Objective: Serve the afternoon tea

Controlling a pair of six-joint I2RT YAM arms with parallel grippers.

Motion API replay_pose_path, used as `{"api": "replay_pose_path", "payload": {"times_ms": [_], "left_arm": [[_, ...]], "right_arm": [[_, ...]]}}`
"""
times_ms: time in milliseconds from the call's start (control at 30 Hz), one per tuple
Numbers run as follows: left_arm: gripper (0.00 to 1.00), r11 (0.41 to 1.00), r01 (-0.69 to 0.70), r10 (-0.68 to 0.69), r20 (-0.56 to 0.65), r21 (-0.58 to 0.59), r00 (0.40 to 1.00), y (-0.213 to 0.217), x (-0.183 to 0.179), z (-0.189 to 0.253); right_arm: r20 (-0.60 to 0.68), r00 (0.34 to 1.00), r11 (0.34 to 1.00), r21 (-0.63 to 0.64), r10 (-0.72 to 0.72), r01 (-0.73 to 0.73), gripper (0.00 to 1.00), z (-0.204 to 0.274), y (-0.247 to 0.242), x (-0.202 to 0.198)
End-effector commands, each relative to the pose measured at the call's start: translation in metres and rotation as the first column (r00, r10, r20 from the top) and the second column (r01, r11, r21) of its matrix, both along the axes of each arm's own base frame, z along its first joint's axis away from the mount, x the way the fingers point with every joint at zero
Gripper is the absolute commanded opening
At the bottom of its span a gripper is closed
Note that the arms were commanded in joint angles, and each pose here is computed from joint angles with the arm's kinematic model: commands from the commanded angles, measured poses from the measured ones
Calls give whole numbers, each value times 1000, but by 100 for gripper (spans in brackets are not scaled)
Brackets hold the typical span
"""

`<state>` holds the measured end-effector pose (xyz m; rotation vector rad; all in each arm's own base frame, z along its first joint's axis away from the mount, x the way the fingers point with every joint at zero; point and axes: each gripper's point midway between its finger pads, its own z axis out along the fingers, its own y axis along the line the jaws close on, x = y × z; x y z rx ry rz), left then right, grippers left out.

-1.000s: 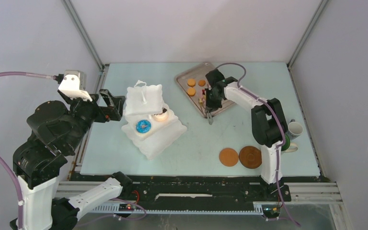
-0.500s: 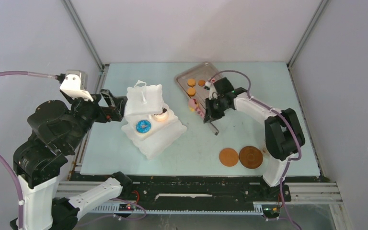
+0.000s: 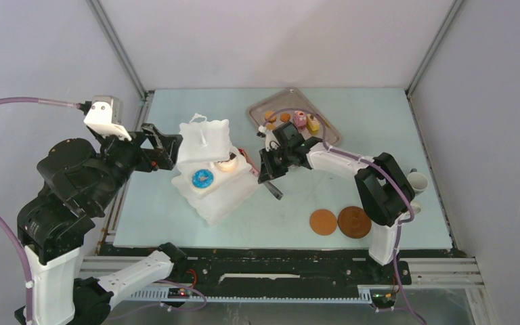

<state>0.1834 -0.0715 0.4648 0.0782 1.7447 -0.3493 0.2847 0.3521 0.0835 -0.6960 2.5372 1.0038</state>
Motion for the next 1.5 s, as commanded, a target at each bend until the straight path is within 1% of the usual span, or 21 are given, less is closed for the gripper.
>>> {"api": "replay_pose_path", "payload": {"times_ms": [0,167,367,467,600,700,800,933,1000,1267,1400,1467], "left_arm": [[97,1000,6,-6,8,-27,1000,-1,-3,7],[97,1000,-2,2,8,-25,1000,1,-3,7],[97,1000,-4,5,9,-21,1000,1,-2,7],[97,1000,-3,3,6,-15,1000,1,-2,5],[97,1000,-6,6,5,-9,1000,2,-2,4],[97,1000,-10,10,4,-5,1000,3,-2,3],[98,1000,-7,7,0,-1,1000,2,-1,1],[98,1000,-6,6,1,4,1000,2,-1,0],[98,1000,-7,7,3,6,1000,3,-1,1],[98,1000,0,0,2,16,1000,1,1,0],[98,1000,0,0,2,19,1000,1,1,0],[98,1000,0,0,4,20,1000,1,2,0]], "right_arm": [[72,997,998,70,1,-6,6,10,22,14],[96,995,998,49,25,-30,7,9,35,15],[93,994,998,21,55,-58,10,-1,54,15],[100,993,998,24,60,-62,15,-1,64,17],[102,994,999,9,40,-42,24,-7,68,23],[95,995,999,13,42,-44,26,-8,69,23],[58,997,998,24,53,-54,29,-13,69,18],[52,997,997,43,59,-61,40,-12,67,12],[53,997,997,48,55,-58,44,-12,64,10],[36,999,998,60,23,-25,45,-3,52,9],[38,999,995,85,39,-42,45,10,45,3],[29,999,996,75,42,-44,45,11,39,0]]}}
